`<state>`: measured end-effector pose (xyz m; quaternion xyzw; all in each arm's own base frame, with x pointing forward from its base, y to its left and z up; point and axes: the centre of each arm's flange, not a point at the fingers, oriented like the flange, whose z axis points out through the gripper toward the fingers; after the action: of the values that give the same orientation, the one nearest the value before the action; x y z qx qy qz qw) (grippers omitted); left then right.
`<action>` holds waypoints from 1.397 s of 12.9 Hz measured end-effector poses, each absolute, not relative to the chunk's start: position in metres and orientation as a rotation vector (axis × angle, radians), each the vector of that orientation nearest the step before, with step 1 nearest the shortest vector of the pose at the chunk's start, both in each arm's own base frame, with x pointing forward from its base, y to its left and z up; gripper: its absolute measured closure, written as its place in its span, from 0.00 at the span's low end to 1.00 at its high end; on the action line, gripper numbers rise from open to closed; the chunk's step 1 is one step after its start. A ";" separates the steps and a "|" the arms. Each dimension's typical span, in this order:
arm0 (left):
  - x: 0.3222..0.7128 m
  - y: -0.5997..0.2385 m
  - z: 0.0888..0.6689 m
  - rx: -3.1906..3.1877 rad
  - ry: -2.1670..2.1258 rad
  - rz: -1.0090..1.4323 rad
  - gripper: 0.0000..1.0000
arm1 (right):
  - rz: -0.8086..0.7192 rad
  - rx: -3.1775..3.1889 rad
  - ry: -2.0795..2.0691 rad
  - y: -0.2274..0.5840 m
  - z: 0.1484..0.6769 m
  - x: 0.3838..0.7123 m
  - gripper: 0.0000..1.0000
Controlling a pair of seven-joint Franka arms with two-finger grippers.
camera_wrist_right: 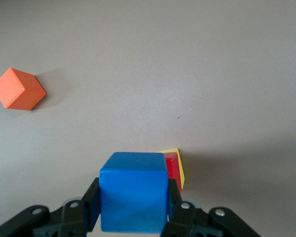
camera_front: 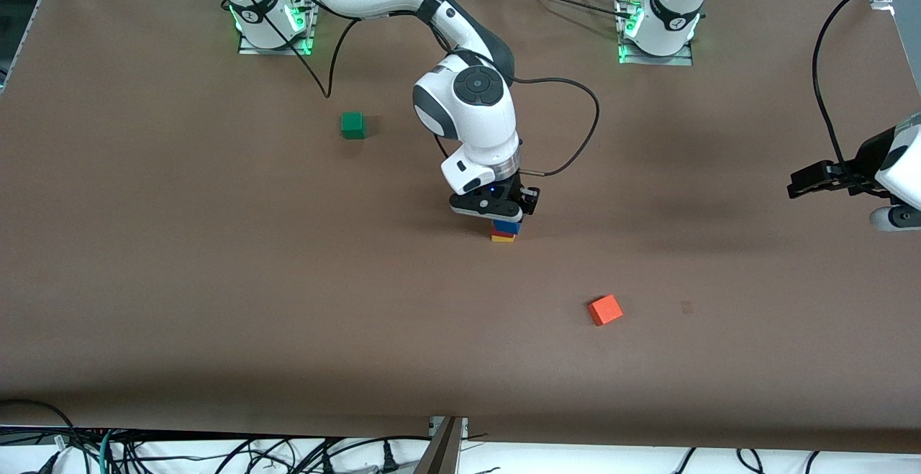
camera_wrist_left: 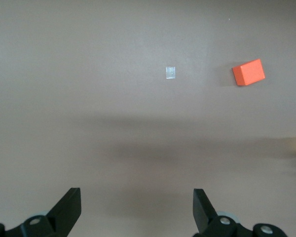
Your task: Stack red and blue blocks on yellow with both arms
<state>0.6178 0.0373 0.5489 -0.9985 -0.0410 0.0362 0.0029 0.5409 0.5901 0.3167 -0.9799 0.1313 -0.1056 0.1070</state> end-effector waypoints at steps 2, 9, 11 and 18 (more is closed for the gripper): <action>0.618 0.036 0.548 -3.132 -0.121 0.116 0.00 | -0.310 -2.890 0.385 0.590 0.313 0.541 0.44; 0.619 0.038 0.546 -3.133 -0.109 0.117 0.00 | -0.310 -2.895 0.385 0.590 0.310 0.541 0.40; 0.619 0.039 0.546 -3.133 -0.109 0.118 0.00 | -0.310 -2.895 0.385 0.590 0.310 0.541 0.33; 0.619 0.040 0.546 -3.132 -0.111 0.117 0.00 | -0.291 -2.936 0.407 0.581 0.325 0.546 0.00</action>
<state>0.6191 0.0398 0.5459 -0.9987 -0.0354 0.0372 0.0025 0.5462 0.5813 0.3245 -0.9825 0.1364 -0.0975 0.0814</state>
